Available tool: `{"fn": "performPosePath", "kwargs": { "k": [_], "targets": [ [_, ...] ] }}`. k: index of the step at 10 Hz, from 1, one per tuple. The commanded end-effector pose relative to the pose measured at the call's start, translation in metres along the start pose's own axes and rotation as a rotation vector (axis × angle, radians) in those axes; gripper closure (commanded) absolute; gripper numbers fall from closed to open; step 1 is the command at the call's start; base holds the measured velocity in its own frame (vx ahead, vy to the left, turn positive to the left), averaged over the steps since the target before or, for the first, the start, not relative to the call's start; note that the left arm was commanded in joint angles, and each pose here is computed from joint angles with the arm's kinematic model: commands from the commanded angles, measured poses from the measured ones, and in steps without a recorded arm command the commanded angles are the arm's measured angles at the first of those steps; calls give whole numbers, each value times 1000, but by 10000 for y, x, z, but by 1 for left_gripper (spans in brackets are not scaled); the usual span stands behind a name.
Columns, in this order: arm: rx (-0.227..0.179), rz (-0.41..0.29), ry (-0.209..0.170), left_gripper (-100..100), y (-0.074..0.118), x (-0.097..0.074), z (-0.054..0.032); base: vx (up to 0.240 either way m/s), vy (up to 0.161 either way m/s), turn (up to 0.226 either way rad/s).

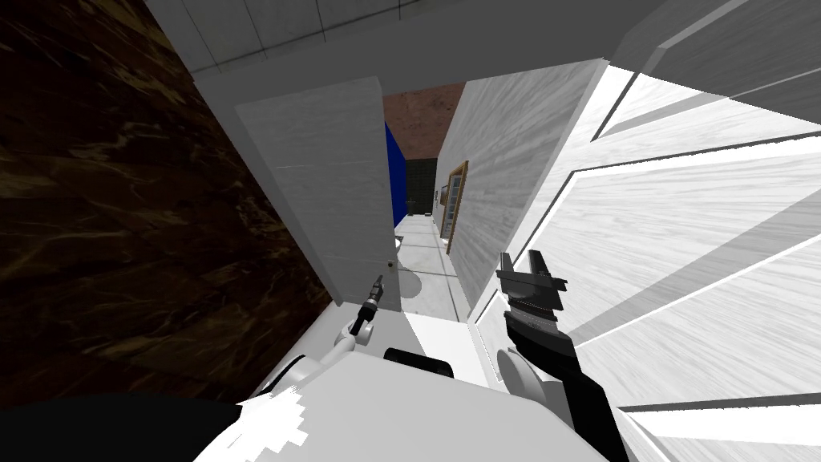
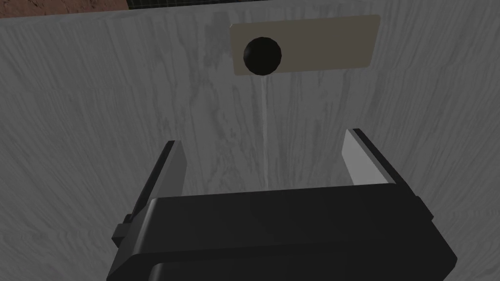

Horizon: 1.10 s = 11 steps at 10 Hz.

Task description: Pull the door open

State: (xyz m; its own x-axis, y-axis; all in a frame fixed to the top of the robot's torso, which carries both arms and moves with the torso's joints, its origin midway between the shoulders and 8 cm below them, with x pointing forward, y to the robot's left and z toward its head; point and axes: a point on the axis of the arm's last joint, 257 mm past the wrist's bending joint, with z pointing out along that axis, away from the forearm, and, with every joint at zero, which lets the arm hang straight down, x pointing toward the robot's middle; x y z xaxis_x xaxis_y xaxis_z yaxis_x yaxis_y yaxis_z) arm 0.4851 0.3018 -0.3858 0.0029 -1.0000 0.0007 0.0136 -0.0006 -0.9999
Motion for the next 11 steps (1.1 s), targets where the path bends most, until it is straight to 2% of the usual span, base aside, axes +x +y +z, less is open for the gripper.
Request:
{"fn": "performPosePath", "kwargs": {
  "k": [1, 3, 4, 5, 9, 11],
  "targets": [
    [-8, 0, -2, -100, 35, -15, -5, 45, 0, -17],
    [-10, 0, -3, -100, 38, -21, -10, 37, -1, -19],
    [-12, 0, -19, -100, 50, -163, -58, 128, -47, -99],
    [-12, 0, -25, -100, 53, -215, -76, 167, -42, -105],
    [-14, 0, -82, -100, 60, -714, -261, 205, -56, -143],
    [-14, 1, -103, -100, 54, -897, -335, 216, -4, -106]
  ]
}}
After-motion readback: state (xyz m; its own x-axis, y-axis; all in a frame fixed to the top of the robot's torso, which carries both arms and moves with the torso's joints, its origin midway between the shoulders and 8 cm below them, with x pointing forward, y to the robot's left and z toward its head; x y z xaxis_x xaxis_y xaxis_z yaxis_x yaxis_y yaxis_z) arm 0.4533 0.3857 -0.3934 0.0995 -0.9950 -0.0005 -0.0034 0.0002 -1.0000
